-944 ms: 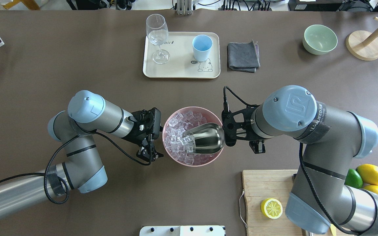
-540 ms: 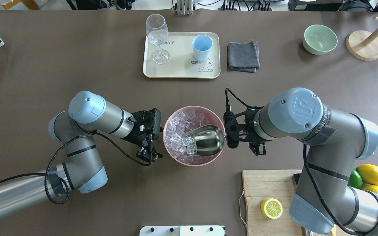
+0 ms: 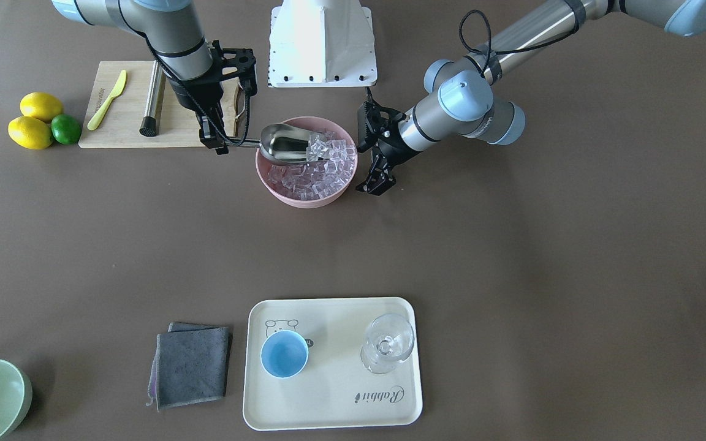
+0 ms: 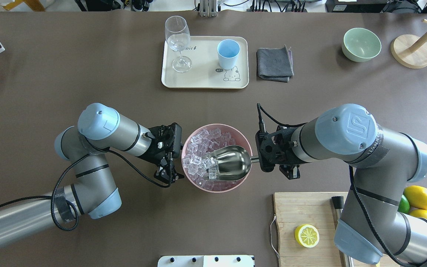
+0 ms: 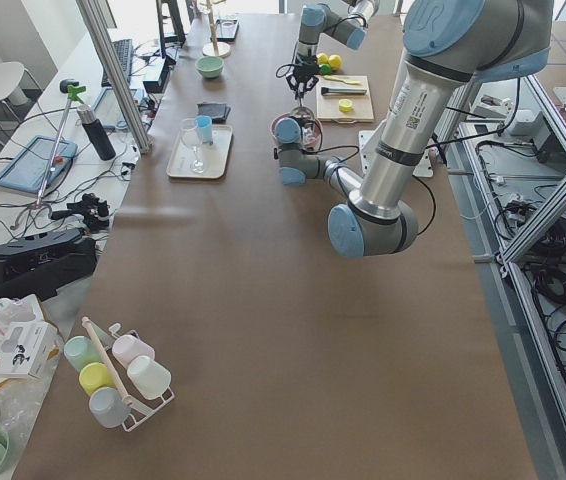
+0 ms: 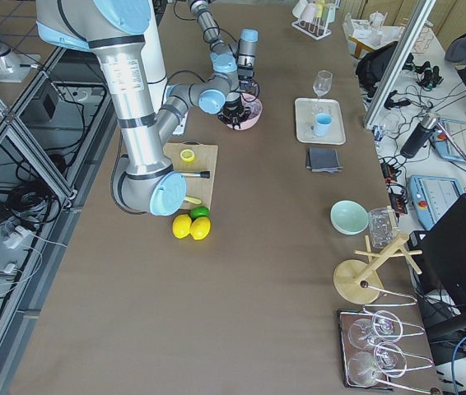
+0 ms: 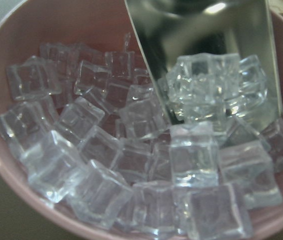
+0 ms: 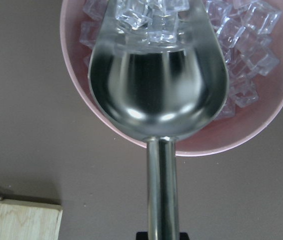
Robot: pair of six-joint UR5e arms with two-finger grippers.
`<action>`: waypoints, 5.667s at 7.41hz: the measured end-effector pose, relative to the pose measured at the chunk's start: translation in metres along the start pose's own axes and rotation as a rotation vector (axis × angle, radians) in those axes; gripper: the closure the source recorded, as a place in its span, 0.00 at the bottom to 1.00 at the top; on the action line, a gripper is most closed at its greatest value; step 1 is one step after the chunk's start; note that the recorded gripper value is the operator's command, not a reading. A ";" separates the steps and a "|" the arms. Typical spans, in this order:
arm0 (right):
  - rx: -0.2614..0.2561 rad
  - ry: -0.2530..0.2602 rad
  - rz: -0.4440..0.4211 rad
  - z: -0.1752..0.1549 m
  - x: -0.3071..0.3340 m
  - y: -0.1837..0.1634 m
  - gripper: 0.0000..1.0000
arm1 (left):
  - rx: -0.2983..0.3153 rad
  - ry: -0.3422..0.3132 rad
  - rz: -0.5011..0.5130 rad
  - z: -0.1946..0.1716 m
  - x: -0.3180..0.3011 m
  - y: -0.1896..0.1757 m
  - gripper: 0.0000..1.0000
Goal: Put ice in cup with scoop
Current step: 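Drag the scoop through the ice to fill it with the right gripper, then lift the filled scoop out of the bowl and carry it toward the blue cup, then tip the scoop over the blue cup to pour ice while the left arm withdraws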
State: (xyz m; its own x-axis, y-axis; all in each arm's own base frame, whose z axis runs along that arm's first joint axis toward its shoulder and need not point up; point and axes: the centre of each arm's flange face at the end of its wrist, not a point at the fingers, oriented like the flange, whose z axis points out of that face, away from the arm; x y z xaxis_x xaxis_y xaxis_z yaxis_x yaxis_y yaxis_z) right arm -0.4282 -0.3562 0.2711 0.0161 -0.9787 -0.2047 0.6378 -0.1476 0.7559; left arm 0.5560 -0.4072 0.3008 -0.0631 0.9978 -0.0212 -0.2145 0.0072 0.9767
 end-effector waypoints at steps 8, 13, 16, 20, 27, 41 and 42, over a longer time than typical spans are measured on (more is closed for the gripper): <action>0.140 -0.062 0.126 0.004 0.039 0.050 1.00 | 0.002 -0.001 0.000 0.000 -0.001 -0.004 0.02; 0.167 -0.064 0.264 -0.025 0.067 0.074 1.00 | -0.003 0.000 -0.001 0.001 -0.002 -0.002 0.02; 0.159 -0.088 0.396 -0.052 0.099 0.116 1.00 | -0.003 -0.001 -0.002 0.000 -0.001 -0.003 0.02; 0.077 -0.094 0.587 -0.060 0.149 0.181 1.00 | -0.008 -0.010 -0.006 -0.012 -0.005 -0.006 0.02; 0.050 -0.083 0.816 -0.042 0.240 0.156 1.00 | -0.239 0.001 -0.093 -0.071 0.024 -0.004 0.02; -0.270 -0.123 0.733 -0.040 0.288 0.043 1.00 | -0.476 -0.292 -0.860 -0.456 -0.140 0.188 0.02; -0.286 -0.132 0.743 -0.040 0.289 0.042 1.00 | -0.478 -0.294 -0.919 -0.467 -0.137 0.208 0.02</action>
State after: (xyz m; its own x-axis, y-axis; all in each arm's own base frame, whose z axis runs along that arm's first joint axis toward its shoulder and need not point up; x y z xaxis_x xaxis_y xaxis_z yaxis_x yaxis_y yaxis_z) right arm -0.3656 -0.6398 0.2188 0.4340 -0.8179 0.3778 0.6685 0.5735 0.4735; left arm 0.0644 -0.5735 0.4071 0.5394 0.6008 -0.5900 -0.4230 0.7992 0.4271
